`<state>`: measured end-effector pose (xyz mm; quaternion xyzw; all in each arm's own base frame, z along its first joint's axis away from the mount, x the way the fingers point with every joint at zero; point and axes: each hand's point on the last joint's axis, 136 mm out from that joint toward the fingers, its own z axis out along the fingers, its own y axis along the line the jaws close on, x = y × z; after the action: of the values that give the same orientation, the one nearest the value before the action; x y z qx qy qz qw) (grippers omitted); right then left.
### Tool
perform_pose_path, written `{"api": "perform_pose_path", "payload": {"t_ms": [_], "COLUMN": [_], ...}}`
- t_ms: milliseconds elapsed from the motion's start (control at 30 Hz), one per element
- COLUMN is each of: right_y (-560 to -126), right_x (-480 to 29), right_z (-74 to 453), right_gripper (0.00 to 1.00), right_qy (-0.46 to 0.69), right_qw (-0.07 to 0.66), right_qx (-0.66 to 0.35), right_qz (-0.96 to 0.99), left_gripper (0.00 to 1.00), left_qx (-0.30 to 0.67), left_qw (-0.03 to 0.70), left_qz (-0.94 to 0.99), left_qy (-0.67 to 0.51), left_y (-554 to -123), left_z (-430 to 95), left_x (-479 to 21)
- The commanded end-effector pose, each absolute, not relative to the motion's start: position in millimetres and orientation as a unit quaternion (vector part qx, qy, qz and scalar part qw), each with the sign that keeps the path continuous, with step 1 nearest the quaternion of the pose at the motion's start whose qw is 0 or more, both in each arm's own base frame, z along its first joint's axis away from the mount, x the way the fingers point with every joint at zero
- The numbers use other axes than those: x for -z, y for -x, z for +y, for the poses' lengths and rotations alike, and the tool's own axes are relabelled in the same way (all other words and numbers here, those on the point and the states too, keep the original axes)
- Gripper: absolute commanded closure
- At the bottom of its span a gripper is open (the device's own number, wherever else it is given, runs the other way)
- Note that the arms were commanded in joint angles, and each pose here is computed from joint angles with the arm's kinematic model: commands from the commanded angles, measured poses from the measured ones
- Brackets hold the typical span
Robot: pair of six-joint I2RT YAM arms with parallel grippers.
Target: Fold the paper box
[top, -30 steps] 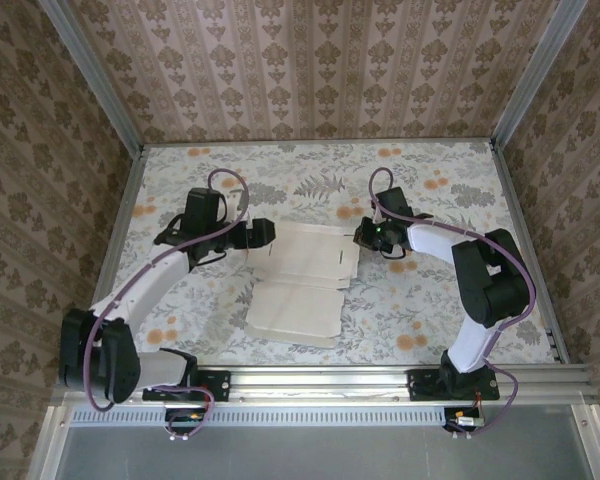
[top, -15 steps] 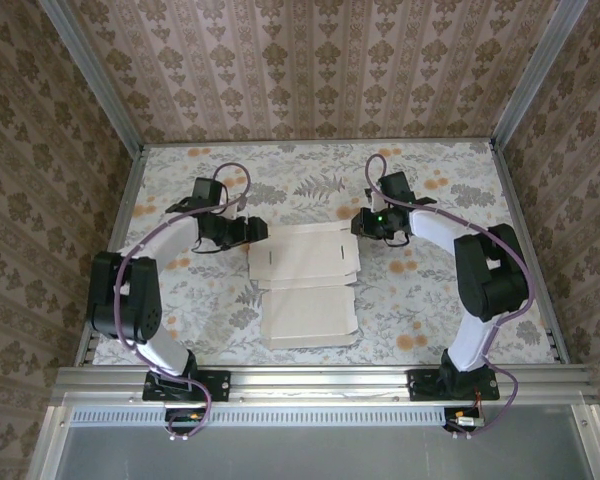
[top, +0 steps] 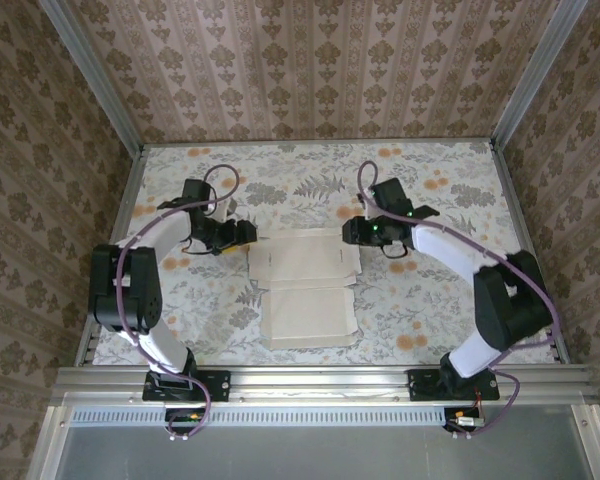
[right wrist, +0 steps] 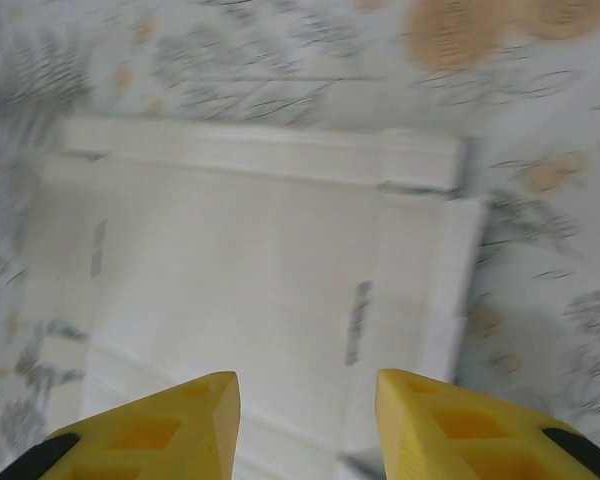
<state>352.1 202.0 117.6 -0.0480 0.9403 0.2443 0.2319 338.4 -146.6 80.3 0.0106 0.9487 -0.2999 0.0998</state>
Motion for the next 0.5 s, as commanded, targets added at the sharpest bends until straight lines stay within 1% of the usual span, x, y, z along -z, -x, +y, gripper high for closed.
{"api": "perform_pose_path", "payload": {"t_ms": [0, 100, 200, 467], "right_y": [-318.3, -290.7, -265.0, -215.0], "right_x": [-121.6, -120.0, -114.7, -94.8], "right_z": [224.5, 247.0, 262.2, 279.9], "right_gripper": [0.59, 0.63, 0.65, 0.81], "right_qy": [0.081, 0.099, 0.110, 0.137], "right_qw": [0.233, 0.227, 0.215, 0.176], "right_qx": [-0.246, -0.262, -0.282, -0.306], "right_qz": [0.937, 0.933, 0.928, 0.926], "left_gripper": [0.31, 0.38, 0.41, 0.49], "left_qx": [0.302, 0.302, 0.300, 0.301], "left_qw": [0.082, 0.070, 0.060, 0.041], "left_qz": [0.950, 0.951, 0.952, 0.952], "left_qy": [-0.016, -0.015, -0.017, -0.032], "left_y": [-339.4, -342.8, -345.6, -355.1], "left_z": [-144.6, -145.8, -147.2, -156.4], "left_x": [-78.0, -73.6, -67.4, -58.1]}}
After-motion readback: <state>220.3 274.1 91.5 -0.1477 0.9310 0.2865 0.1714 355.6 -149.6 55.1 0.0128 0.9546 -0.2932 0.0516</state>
